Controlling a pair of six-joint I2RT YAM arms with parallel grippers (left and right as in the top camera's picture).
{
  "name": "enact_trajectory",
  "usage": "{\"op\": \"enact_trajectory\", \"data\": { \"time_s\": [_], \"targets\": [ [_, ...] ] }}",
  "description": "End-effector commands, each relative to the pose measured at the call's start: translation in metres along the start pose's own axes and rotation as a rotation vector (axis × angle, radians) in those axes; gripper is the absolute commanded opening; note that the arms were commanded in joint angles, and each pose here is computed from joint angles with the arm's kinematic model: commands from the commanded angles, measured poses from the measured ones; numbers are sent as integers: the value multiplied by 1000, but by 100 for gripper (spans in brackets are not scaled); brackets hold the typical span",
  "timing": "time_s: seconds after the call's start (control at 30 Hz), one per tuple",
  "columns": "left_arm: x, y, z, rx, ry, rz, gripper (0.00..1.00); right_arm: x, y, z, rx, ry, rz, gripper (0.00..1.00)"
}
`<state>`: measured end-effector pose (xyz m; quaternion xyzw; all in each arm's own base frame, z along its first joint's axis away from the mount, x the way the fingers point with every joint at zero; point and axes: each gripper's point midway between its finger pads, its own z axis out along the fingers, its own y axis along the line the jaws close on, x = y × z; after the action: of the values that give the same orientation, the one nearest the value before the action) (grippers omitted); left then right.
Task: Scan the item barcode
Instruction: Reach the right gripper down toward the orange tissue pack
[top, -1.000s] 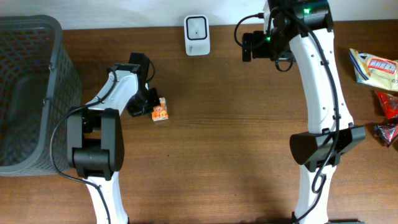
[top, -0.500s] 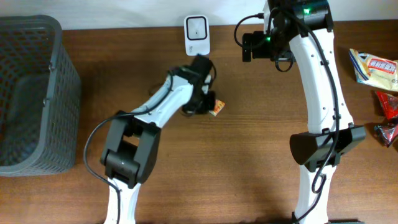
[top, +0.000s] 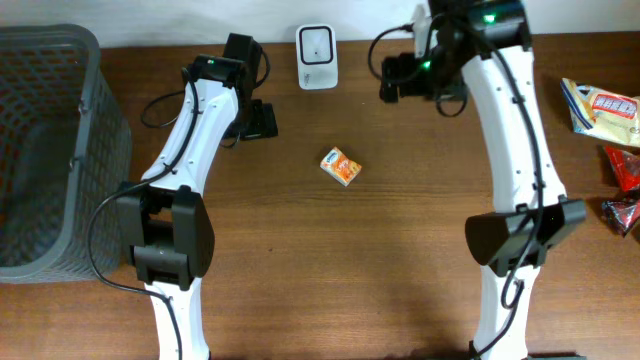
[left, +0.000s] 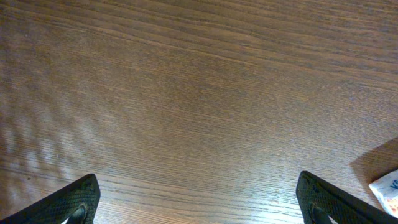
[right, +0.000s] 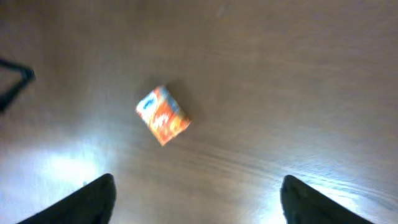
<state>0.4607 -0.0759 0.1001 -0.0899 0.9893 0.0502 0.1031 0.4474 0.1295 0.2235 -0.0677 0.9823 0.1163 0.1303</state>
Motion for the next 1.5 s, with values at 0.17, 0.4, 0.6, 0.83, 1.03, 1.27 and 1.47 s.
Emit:
{"op": "enact_trajectory", "data": {
  "time_s": [0.17, 0.4, 0.6, 0.83, 1.03, 1.27, 1.47],
  "targets": [
    [-1, 3, -5, -10, -13, -3, 99, 106, 46, 150, -60, 371, -459, 36],
    [-1, 3, -5, -11, -13, -3, 99, 83, 84, 187, 75, 181, -637, 33],
    [-1, 3, -5, -10, -13, -3, 99, 74, 68, 190, 171, 161, -646, 33],
    [-1, 3, -5, -10, -13, -3, 99, 86, 58, 203, 174, 185, -636, 33],
    [-1, 3, -5, -10, -13, -3, 99, 77, 54, 206, 181, 147, -532, 4],
    [-1, 3, -5, -10, -13, -3, 99, 36, 68, 105, -619, 84, -69, 4],
    [-1, 3, -5, -10, -13, -3, 99, 59, 38, 95, -724, 195, 89, 4]
  ]
}}
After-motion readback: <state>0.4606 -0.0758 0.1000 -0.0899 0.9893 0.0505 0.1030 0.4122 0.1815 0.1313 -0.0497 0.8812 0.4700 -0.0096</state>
